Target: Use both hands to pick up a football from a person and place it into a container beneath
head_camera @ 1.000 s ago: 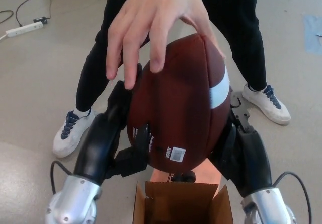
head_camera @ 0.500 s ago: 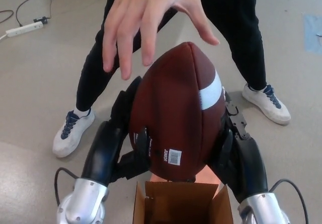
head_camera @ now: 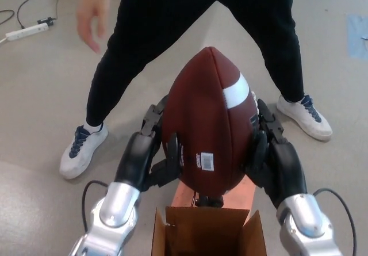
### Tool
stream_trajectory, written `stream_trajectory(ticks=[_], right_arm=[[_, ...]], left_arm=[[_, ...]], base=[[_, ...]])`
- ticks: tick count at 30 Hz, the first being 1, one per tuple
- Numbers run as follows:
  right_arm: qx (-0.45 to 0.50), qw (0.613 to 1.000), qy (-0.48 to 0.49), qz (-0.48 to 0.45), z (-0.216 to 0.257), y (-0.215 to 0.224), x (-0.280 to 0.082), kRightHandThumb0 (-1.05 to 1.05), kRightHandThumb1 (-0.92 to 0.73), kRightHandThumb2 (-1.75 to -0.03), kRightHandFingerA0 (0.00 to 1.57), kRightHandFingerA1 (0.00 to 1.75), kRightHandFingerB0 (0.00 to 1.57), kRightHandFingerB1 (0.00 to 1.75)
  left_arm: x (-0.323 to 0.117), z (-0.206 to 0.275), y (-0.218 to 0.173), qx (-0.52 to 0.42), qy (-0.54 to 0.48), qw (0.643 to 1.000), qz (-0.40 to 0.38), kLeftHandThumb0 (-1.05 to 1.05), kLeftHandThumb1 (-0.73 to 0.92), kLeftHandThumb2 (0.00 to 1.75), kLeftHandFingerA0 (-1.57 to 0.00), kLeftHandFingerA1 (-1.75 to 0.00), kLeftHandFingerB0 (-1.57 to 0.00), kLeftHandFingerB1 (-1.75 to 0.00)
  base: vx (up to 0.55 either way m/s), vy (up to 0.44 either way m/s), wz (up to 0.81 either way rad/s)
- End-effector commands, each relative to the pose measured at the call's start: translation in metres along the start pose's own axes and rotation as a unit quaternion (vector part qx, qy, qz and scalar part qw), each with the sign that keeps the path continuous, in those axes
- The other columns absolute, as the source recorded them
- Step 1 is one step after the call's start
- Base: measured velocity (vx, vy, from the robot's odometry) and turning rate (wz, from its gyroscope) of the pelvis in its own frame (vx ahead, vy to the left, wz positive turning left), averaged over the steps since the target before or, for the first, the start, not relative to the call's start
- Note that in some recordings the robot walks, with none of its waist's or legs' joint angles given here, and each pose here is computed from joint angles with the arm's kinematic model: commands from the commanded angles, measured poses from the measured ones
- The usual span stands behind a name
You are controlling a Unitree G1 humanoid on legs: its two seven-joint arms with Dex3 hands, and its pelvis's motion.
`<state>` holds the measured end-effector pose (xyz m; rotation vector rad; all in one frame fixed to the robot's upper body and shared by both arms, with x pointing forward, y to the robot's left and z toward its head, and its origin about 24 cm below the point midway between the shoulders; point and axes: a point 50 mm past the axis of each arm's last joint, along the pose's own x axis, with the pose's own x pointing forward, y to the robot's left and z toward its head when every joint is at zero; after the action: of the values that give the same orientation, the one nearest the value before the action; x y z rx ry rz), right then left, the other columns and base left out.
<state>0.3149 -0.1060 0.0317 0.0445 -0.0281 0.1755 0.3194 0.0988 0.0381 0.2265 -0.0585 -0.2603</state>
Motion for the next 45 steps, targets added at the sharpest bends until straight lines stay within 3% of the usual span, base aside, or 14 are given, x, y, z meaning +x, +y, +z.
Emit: stream_trajectory(ticks=[1,3,4,6,7,8,23,26,27,32,41,42,43,45], right_arm=[[0.028,0.999,-0.022,0.040,0.012,-0.001,0.015,-0.81,-0.87,-1.11,0.00,0.00,0.00,0.02],[0.038,0.998,-0.018,0.038,0.011,-0.003,0.017,-0.74,-0.82,-1.02,0.00,0.00,0.00,0.05],[0.045,0.998,-0.014,0.040,0.010,-0.004,0.018,-0.72,-0.92,-0.86,0.00,0.00,0.00,0.02],[0.050,0.998,0.000,0.042,0.006,-0.005,0.020,-0.73,-0.92,-0.86,0.00,0.00,0.00,0.02],[0.052,0.998,0.005,0.040,0.004,-0.006,0.020,-0.71,-0.92,-0.91,0.00,0.00,0.00,0.01],[0.053,0.998,0.008,0.039,0.003,-0.006,0.020,-0.83,-0.92,-1.20,0.00,0.10,0.00,0.09],[0.009,0.999,0.040,0.034,-0.011,-0.006,0.019,-0.89,-0.90,-1.20,0.00,0.08,0.00,0.08],[-0.027,0.997,0.068,0.027,-0.020,-0.017,0.016,-0.83,-0.80,-1.15,0.00,0.20,0.05,0.19],[-0.047,0.995,0.081,0.017,-0.023,-0.026,0.015,-0.88,-0.77,-1.11,0.08,0.39,0.09,0.20],[-0.069,0.991,0.111,-0.036,-0.031,-0.067,0.003,-0.85,-0.77,-1.10,0.07,0.36,0.07,0.18],[-0.096,0.989,0.096,-0.052,-0.025,-0.084,0.001,-0.74,-0.72,-1.11,0.01,0.38,0.00,0.25],[-0.099,0.989,0.095,-0.052,-0.025,-0.083,0.001,-0.75,-0.71,-1.11,0.02,0.40,0.01,0.25],[-0.103,0.989,0.094,-0.051,-0.025,-0.083,0.001,-0.75,-0.71,-1.11,0.03,0.41,0.02,0.26],[-0.111,0.989,0.092,-0.047,-0.026,-0.081,0.000,-0.75,-0.71,-1.11,0.03,0.41,0.02,0.26]], left_arm=[[0.013,0.009,-0.007,0.011,-0.024,0.999,-0.023,-0.83,0.83,1.14,-0.07,-0.20,-0.09,-0.26],[0.017,0.007,-0.006,0.011,-0.018,1.000,-0.022,-0.83,0.83,1.14,-0.07,-0.20,-0.10,-0.26],[0.017,0.006,-0.006,0.010,-0.015,1.000,-0.021,-0.84,0.83,1.14,-0.09,-0.21,-0.10,-0.26],[0.018,0.002,-0.006,0.010,-0.005,1.000,-0.019,-0.72,0.76,1.14,-0.02,-0.29,-0.04,-0.31],[0.018,0.001,-0.006,0.012,0.000,1.000,-0.020,-0.72,0.77,1.15,-0.02,-0.28,-0.03,-0.31],[0.018,-0.001,-0.006,0.015,0.006,1.000,-0.022,-0.81,0.83,1.16,-0.04,-0.20,-0.11,-0.26],[0.011,-0.015,0.004,0.018,0.022,0.999,-0.030,-0.84,0.82,1.14,-0.07,-0.20,-0.10,-0.25],[0.004,-0.028,0.015,0.028,0.042,0.998,-0.035,-0.88,0.80,1.11,-0.10,-0.24,-0.10,-0.24],[-0.003,-0.040,0.029,0.031,0.071,0.996,-0.031,-0.94,0.81,1.15,-0.08,-0.13,-0.11,-0.17],[-0.040,-0.077,0.093,0.053,0.170,0.984,0.018,-0.81,0.79,1.14,0.00,-0.17,-0.01,-0.18],[-0.064,-0.080,0.143,0.093,0.196,0.975,0.043,-0.93,0.86,1.16,-0.06,-0.13,-0.06,-0.10],[-0.066,-0.080,0.145,0.093,0.196,0.975,0.045,-0.87,0.81,1.15,-0.08,-0.39,-0.06,-0.16],[-0.068,-0.081,0.148,0.093,0.197,0.975,0.046,-0.85,0.80,1.15,-0.15,-0.46,0.00,-0.17],[-0.073,-0.081,0.153,0.095,0.197,0.975,0.046,-0.88,0.81,1.15,-0.08,-0.36,-0.07,-0.15]], base=[[0.00,0.000,0.00],[0.00,0.000,0.00],[0.00,0.000,0.00],[0.00,0.000,0.00],[0.00,0.000,0.00],[0.00,0.000,0.00],[0.00,0.000,0.00],[0.00,0.000,0.00],[0.00,0.000,0.00],[0.00,0.000,0.00],[0.00,0.000,0.00],[0.00,0.000,0.00],[0.00,0.000,0.00],[0.00,0.000,0.00]])
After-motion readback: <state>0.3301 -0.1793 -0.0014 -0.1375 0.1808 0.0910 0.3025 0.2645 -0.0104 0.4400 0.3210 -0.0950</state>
